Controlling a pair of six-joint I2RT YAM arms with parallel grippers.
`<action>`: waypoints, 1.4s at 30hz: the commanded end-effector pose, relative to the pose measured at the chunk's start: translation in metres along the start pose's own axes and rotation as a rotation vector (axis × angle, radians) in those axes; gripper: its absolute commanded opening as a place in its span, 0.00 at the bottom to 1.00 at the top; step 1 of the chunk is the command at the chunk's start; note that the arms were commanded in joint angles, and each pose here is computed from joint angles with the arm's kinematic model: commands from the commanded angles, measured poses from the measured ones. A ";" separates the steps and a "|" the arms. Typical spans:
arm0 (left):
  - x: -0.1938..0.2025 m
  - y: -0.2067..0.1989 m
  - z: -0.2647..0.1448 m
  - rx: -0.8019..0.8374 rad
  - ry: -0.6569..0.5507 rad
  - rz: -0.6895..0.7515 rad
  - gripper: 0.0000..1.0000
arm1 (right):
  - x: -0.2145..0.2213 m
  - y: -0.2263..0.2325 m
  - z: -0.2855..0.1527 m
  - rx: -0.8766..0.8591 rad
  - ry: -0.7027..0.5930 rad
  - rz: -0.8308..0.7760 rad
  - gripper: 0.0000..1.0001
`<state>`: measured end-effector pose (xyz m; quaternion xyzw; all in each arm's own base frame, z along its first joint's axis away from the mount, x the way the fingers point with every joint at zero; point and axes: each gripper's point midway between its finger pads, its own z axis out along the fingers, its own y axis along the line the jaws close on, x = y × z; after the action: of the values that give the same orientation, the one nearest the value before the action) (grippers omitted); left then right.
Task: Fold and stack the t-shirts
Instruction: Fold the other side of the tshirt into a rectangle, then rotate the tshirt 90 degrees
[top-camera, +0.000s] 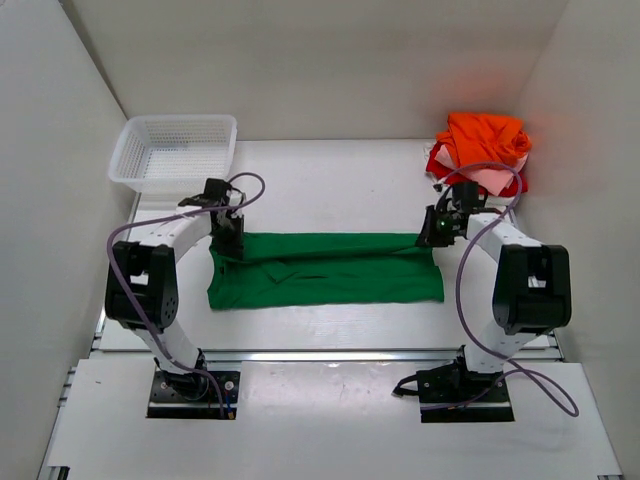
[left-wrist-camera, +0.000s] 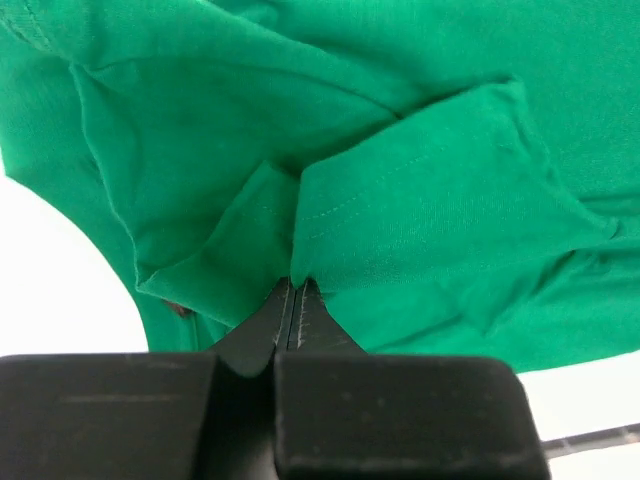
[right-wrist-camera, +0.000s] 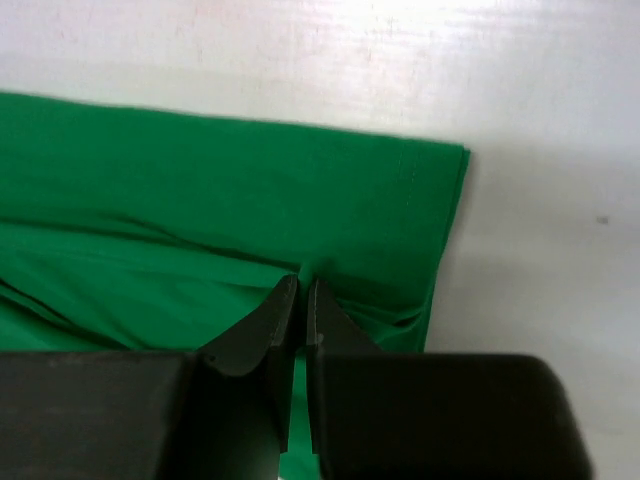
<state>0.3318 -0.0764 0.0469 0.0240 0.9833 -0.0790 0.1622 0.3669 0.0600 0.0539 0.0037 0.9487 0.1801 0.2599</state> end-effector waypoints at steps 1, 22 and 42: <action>0.006 0.001 -0.013 -0.010 -0.049 0.018 0.00 | -0.012 0.002 -0.016 0.006 -0.103 -0.053 0.00; -0.011 -0.033 -0.079 0.087 -0.311 -0.007 0.50 | -0.008 0.028 -0.054 0.080 -0.155 -0.053 0.61; -0.052 -0.101 0.086 0.044 0.189 0.029 0.20 | 0.188 0.063 -0.020 0.110 0.284 0.150 0.55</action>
<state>0.3654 -0.1665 0.0128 0.0137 0.9915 -0.0939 0.0886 0.2566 0.1255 0.0245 0.0140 0.9693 0.1472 0.1964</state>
